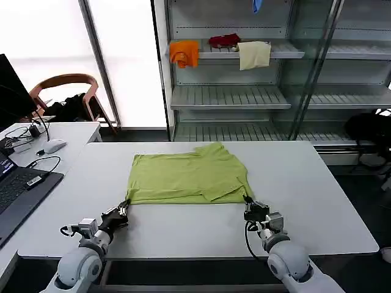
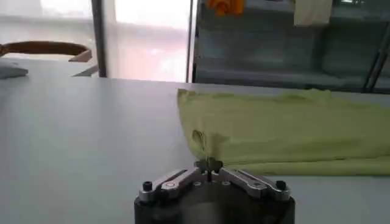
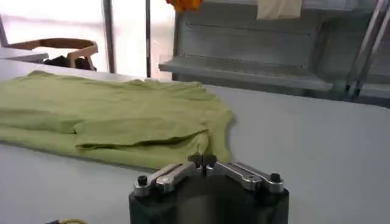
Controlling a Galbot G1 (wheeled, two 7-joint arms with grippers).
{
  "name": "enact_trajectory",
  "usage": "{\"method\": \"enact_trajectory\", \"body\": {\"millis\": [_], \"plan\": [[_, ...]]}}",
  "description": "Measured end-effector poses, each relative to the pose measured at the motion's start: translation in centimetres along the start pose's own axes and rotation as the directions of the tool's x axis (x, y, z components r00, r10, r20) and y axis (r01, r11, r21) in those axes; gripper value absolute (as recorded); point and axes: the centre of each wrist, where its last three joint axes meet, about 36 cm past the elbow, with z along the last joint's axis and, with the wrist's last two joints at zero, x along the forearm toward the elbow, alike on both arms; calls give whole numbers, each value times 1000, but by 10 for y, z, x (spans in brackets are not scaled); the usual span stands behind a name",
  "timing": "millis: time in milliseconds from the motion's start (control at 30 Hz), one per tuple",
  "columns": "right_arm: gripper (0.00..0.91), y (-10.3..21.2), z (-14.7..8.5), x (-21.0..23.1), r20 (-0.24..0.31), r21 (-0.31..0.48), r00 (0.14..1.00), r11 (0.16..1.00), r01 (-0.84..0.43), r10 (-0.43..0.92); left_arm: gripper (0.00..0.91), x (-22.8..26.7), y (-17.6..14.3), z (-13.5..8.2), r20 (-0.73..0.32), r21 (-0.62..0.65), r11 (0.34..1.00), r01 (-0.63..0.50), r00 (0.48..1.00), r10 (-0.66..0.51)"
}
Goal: Fold and organize the clothes.
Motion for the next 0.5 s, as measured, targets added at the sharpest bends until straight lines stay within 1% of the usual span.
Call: {"method": "enact_trajectory", "body": {"millis": [233,500], "plan": [[0,-2,-4,11,-8,9,1000,1000,7,-7,0,7,-2,-3,1,-21,1000,13,1000,-13],[0,0,-10,34,-8,29,1000,999,26,-26,0,27,-10,-14,7,-34,999,30,1000,-30]]}}
